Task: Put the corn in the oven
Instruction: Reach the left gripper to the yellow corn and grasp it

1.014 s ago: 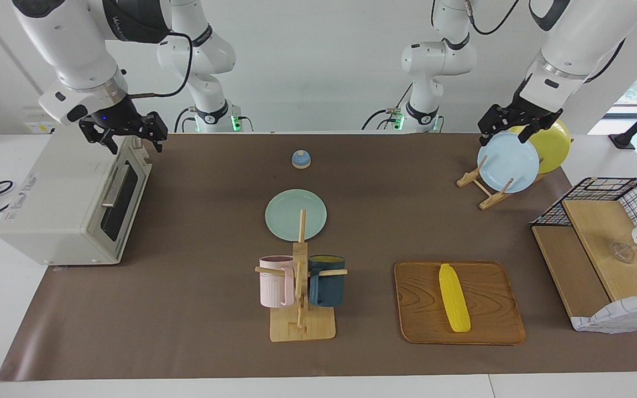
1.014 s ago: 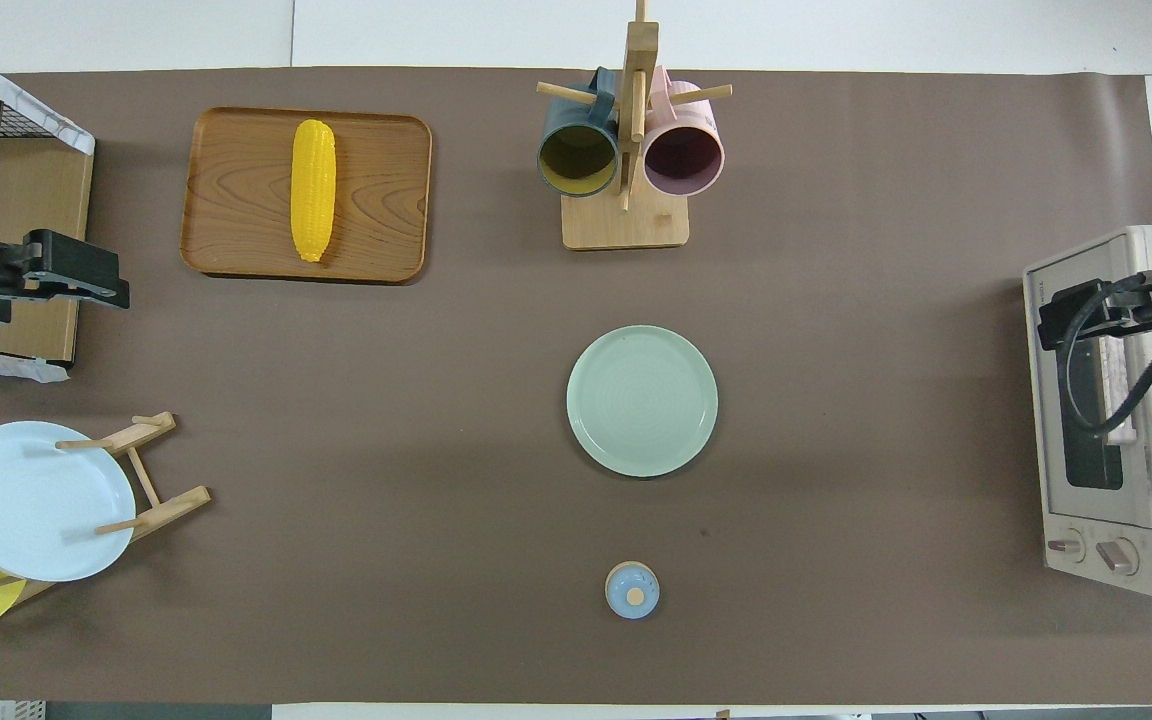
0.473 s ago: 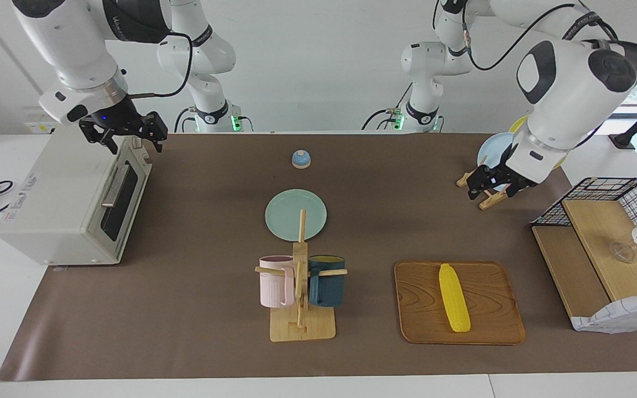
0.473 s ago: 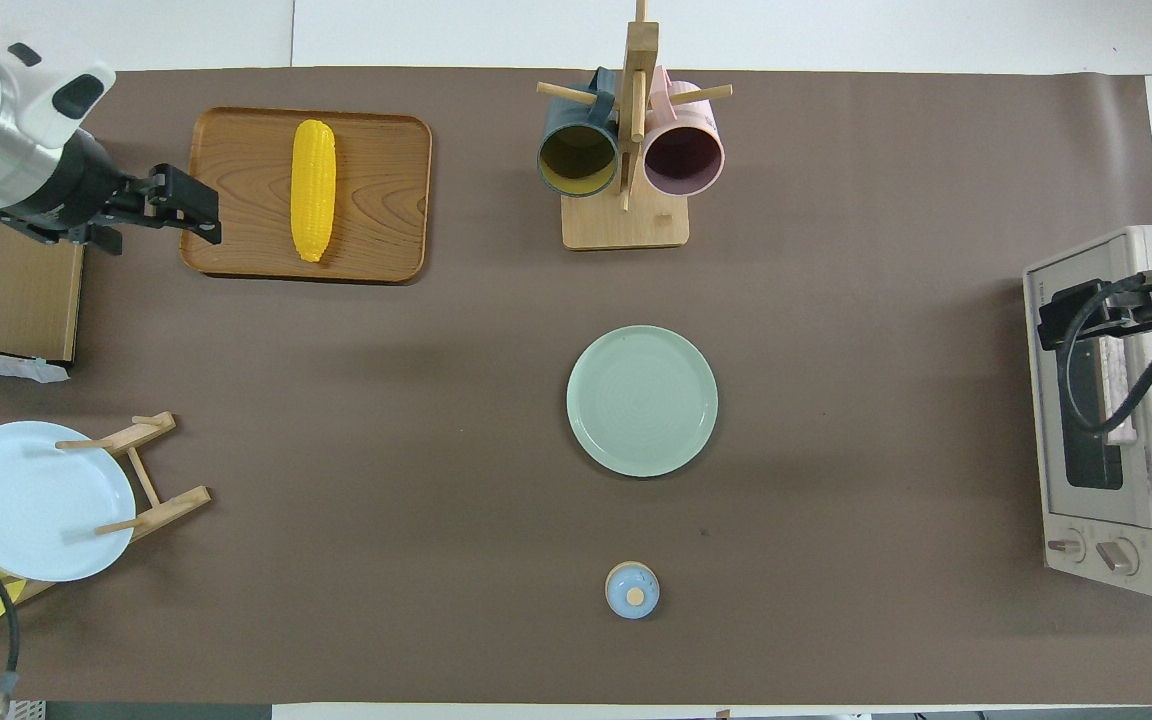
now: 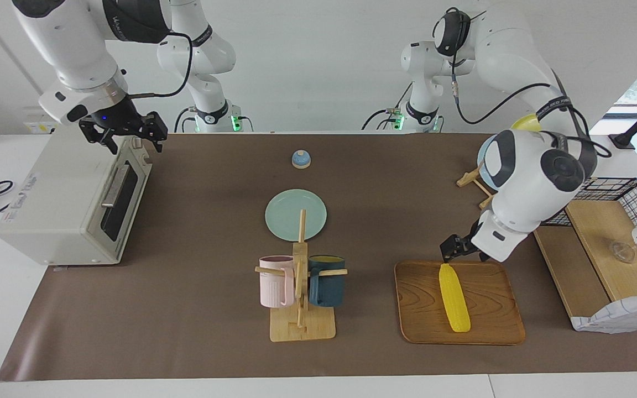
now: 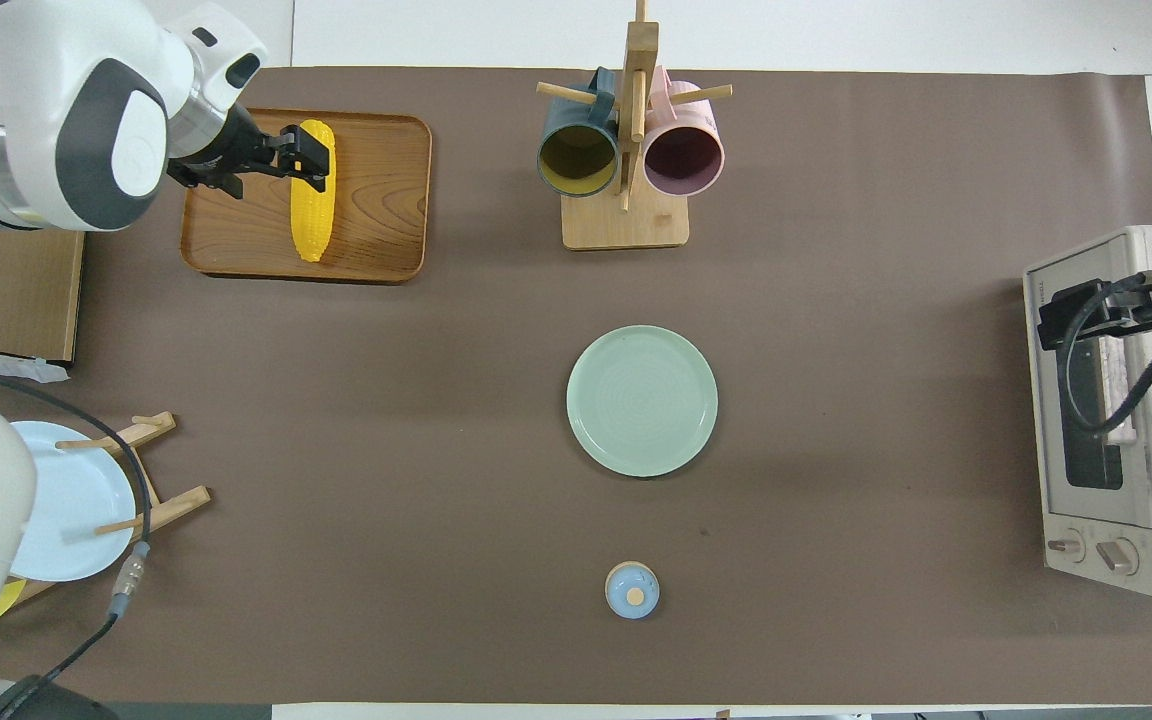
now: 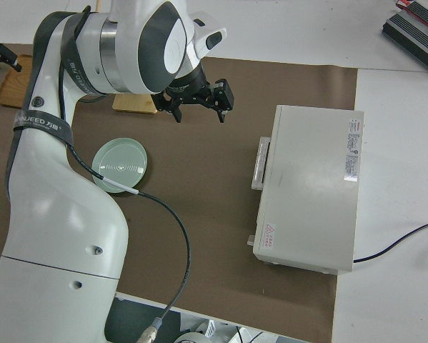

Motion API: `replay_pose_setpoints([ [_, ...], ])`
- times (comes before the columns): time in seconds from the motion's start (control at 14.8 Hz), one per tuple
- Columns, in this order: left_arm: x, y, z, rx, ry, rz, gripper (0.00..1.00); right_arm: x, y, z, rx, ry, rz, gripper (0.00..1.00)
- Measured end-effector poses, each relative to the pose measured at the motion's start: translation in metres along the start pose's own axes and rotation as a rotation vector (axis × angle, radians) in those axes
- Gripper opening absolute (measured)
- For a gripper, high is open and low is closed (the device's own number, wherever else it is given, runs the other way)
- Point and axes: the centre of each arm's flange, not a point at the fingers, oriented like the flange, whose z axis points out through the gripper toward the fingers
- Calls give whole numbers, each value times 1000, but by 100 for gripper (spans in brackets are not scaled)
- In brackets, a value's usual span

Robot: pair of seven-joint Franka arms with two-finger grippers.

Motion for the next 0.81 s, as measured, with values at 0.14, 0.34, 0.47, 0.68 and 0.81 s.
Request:
replay_pose_setpoints([
  [0.14,16,4,22,2,1,4,100,0,0,0,0,0,0,100],
  [0.34,35,-6,43,28,19,18,100,0,0,0,0,0,0,100],
  [0.47,42,-14,46,39,38,34,100,0,0,0,0,0,0,100],
  [0.68,46,-14,44,61,76,55,100,0,0,0,0,0,0,100],
  [0.81,48,-15,56,71,71,58,100,0,0,0,0,0,0,100],
])
